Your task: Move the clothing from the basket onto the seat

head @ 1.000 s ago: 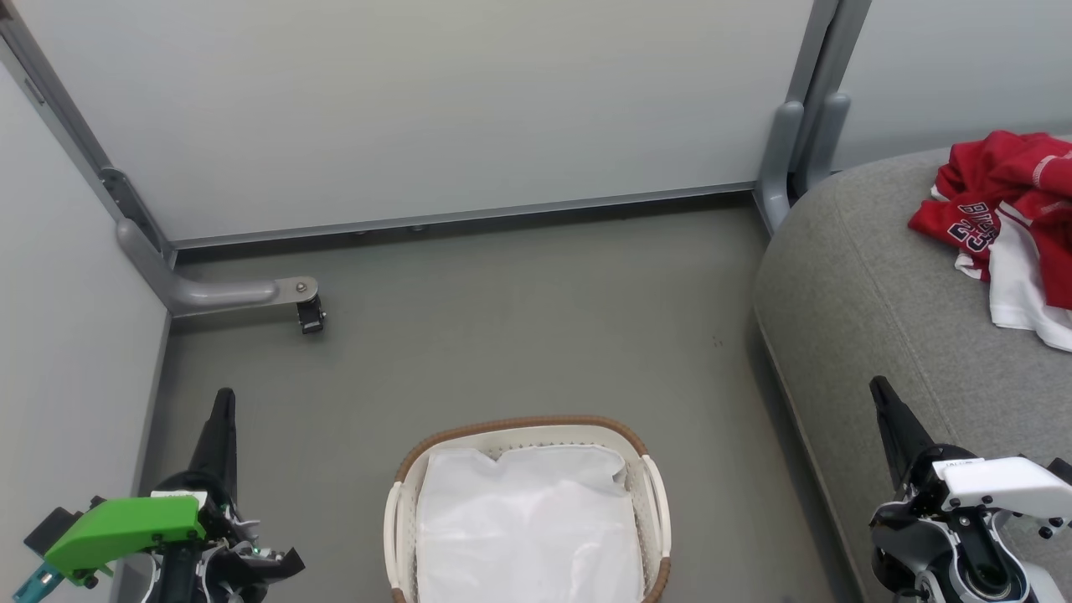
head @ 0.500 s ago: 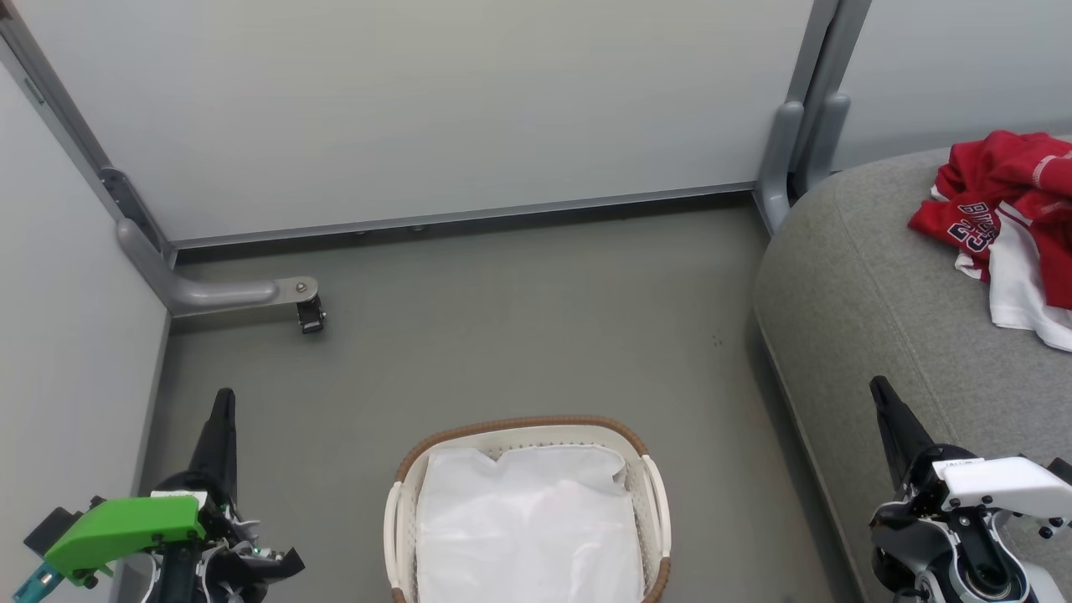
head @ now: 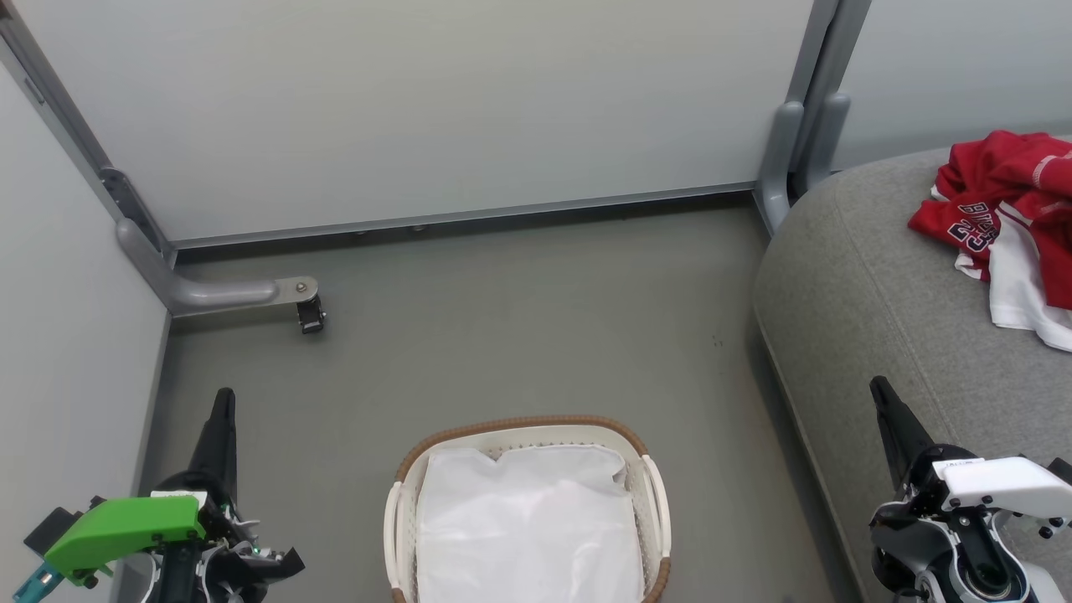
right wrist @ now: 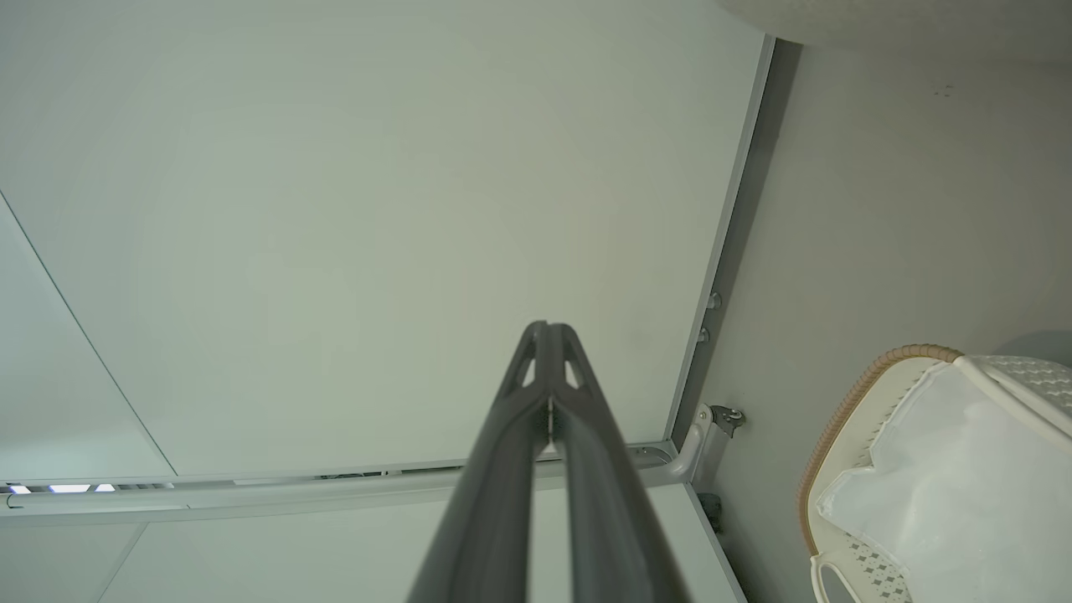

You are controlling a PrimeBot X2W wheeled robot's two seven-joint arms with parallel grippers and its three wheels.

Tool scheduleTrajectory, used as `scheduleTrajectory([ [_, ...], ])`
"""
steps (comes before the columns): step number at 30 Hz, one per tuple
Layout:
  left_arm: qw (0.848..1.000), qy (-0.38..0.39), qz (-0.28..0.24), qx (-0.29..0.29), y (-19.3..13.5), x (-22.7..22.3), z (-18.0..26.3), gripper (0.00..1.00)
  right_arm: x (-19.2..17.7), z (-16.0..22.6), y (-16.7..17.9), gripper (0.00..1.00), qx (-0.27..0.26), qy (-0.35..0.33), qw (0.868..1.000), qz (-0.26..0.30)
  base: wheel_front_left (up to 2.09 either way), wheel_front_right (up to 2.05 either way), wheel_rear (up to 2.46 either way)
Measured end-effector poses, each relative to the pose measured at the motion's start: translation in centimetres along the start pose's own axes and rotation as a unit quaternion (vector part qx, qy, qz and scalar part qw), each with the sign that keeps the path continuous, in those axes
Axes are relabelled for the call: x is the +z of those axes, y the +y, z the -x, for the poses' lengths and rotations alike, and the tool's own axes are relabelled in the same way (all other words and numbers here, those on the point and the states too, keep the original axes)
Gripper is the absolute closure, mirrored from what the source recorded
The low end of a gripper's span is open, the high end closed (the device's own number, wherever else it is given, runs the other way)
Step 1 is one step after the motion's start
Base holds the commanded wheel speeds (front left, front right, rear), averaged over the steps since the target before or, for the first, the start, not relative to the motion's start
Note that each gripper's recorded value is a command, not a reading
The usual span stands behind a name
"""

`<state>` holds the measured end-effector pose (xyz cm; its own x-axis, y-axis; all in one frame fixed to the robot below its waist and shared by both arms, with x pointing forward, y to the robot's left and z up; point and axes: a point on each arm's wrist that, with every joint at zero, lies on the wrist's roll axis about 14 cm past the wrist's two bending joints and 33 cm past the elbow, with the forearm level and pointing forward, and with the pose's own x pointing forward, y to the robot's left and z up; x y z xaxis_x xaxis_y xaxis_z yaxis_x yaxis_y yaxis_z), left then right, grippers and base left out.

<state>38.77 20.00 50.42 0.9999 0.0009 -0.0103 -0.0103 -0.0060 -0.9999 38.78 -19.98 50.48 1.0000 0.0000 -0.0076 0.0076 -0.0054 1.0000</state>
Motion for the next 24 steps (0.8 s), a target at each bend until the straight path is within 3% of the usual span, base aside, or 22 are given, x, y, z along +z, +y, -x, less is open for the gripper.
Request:
scheduleTrajectory([
  [24, 1.000, 0.000, 0.000, 0.000, 0.00, 0.00, 0.00, 1.00, 0.01, 0.00, 0.00, 1.00, 0.000, 0.000, 1.000, 0.000, 0.00, 0.00, 0.00],
])
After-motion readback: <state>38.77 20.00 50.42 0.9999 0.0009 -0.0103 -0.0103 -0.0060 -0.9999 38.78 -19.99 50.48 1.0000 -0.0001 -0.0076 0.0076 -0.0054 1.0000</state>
